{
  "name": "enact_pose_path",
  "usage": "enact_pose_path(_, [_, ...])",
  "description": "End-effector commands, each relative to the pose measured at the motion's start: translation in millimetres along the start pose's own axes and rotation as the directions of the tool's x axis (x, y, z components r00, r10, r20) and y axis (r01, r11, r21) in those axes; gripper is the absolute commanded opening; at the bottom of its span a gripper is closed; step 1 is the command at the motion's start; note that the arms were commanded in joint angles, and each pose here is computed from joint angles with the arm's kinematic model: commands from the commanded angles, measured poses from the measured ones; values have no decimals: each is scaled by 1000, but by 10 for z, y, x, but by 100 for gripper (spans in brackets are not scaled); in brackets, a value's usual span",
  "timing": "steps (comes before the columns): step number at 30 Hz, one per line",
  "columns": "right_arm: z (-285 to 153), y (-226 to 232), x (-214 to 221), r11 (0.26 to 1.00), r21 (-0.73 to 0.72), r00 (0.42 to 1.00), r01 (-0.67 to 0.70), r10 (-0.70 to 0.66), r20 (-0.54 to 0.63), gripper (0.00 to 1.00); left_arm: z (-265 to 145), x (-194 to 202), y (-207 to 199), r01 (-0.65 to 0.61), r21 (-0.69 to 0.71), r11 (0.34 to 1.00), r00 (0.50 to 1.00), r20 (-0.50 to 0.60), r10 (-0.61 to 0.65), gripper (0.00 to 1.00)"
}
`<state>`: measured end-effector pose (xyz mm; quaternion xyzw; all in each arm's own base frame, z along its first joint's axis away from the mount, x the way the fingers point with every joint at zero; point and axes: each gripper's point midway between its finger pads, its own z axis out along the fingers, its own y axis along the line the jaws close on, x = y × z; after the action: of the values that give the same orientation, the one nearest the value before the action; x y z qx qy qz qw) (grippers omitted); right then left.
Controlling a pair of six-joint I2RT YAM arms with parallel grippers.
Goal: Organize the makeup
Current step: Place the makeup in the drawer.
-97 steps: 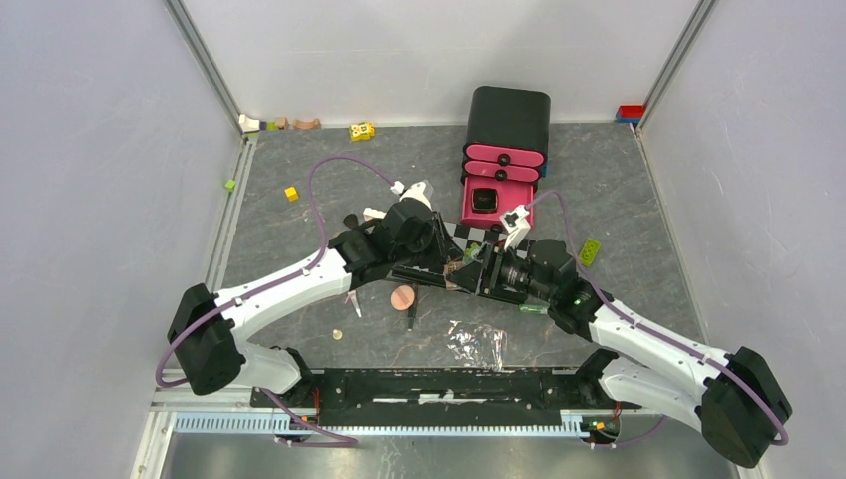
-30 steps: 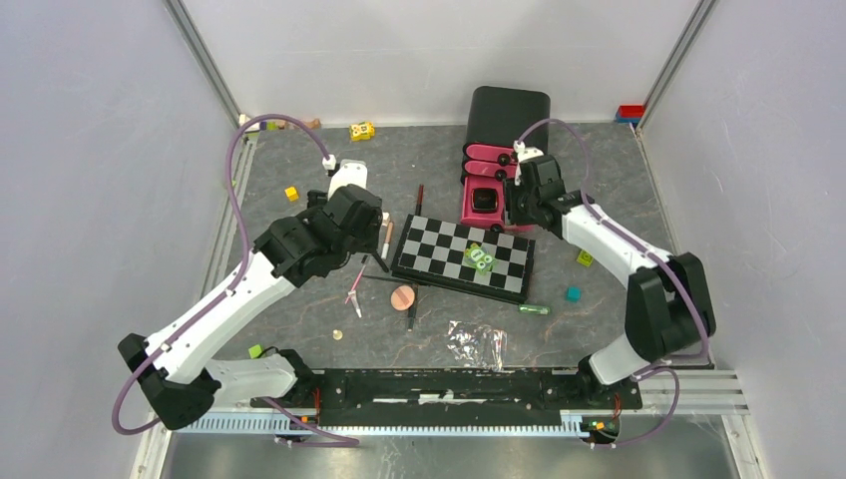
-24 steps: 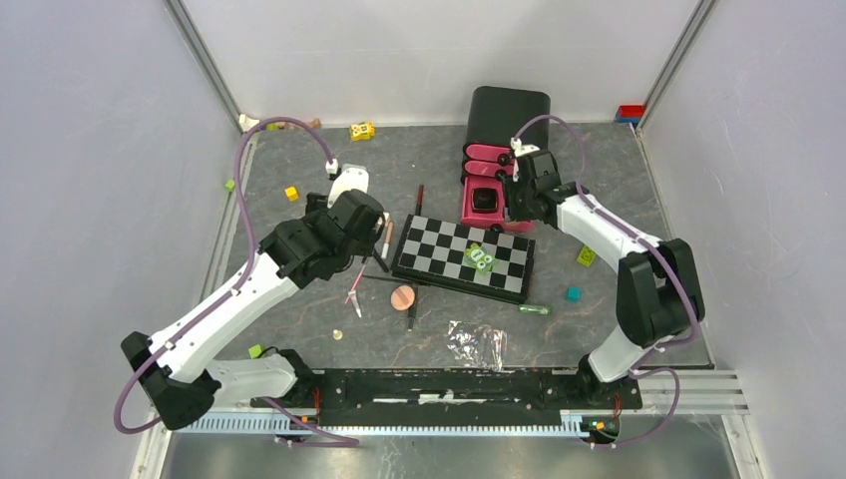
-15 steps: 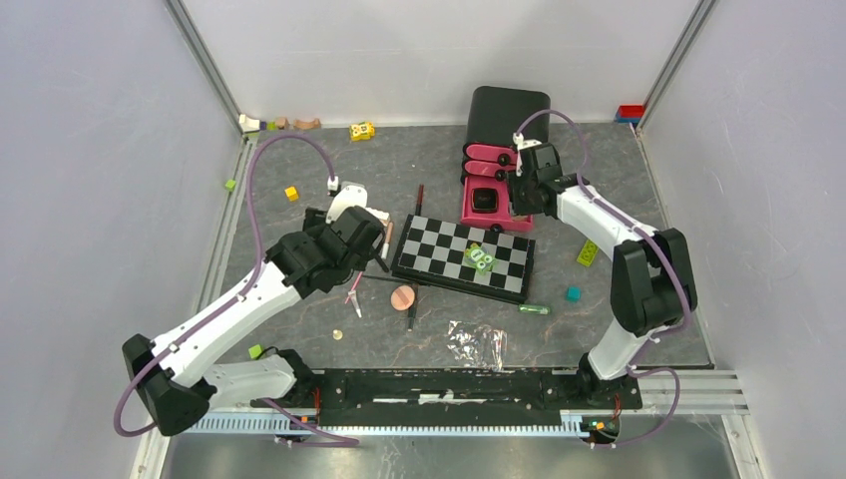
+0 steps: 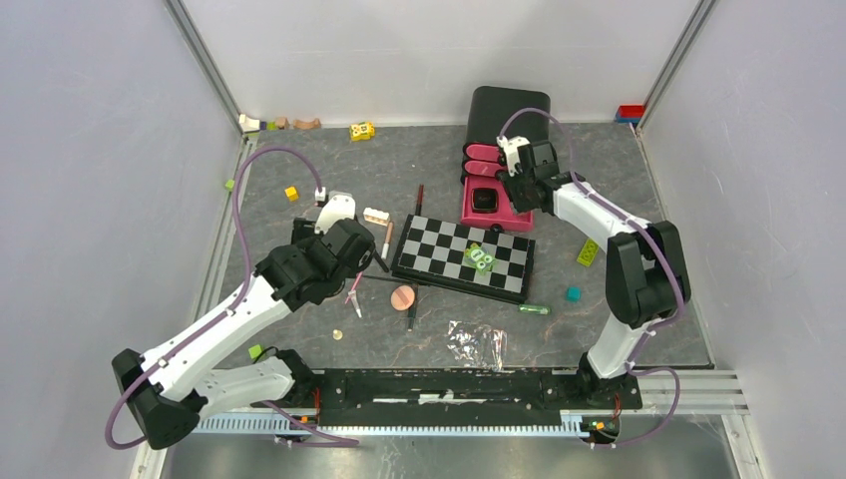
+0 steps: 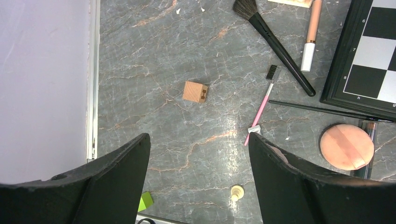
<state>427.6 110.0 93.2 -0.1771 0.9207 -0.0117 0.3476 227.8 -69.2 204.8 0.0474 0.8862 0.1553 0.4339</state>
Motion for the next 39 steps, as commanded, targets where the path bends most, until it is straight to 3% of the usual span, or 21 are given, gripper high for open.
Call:
enact_pose_path(1, [37,-59,-244,992,5,988,126,-126,88,16,32,-70,22,60,-38,997,998,32,-59,83])
enact_pose_path(19, [304,87,-62,984,-61,984,170,-166,71,19,75,-68,6,36,-55,998,999,29,-34,84])
enact_pose_path(32, [444,-34,40,992,24,992,121,-122,43,21,90,-58,-9,25,-56,998,999,23,-24,84])
enact_pose_path(39, [502,-46,107,995,43,995,93,-94,29,32,104,-48,-25,17,-56,998,1000,15,-16,84])
